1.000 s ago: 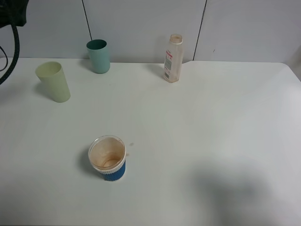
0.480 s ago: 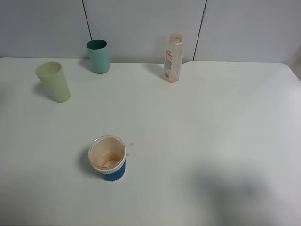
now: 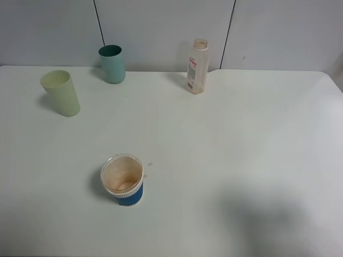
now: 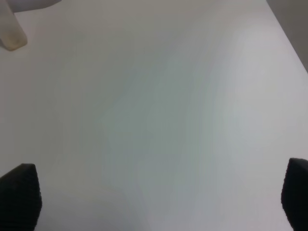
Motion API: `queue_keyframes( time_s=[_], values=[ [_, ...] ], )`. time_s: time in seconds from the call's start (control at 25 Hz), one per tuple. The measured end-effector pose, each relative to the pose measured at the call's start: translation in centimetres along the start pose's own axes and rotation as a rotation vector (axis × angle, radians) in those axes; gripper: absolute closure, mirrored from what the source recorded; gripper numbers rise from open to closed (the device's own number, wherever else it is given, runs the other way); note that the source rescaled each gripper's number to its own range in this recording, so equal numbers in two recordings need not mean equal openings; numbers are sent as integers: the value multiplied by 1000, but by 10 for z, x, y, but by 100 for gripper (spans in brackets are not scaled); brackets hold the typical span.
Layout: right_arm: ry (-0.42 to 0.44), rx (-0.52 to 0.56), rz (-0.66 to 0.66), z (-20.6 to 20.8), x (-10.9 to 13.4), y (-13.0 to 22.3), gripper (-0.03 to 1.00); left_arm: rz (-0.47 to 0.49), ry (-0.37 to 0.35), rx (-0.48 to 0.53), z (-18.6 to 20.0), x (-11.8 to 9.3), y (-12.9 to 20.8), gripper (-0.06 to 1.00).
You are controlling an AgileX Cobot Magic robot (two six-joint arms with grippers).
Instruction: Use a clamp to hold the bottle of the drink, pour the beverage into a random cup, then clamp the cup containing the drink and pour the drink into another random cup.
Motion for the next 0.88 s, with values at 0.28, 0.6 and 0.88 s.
queue_keyframes(
  time_s=[0.28,0.6,0.88],
  values=[
    [0,0,0,0,0,0,-3,-4,-103,40,39,0,-9,-6],
    [0,0,0,0,0,0,-3,-46,-221,162,76,-3,-20,-6],
    [0,0,0,0,0,0,-3,-155,-290,365,107,-10,-29,-6]
  ],
)
Point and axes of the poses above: a point on each arm's last joint axis where the gripper is mounted, z pointing back along that axis away from the gripper, x along the wrist's bending axis when the last joint is at zero, y = z × x, the point moved 1 cm from there along -z, pointing out along that axis toward the gripper, and after that the axes turned 14 degrees about z, right-handed, at the moved point
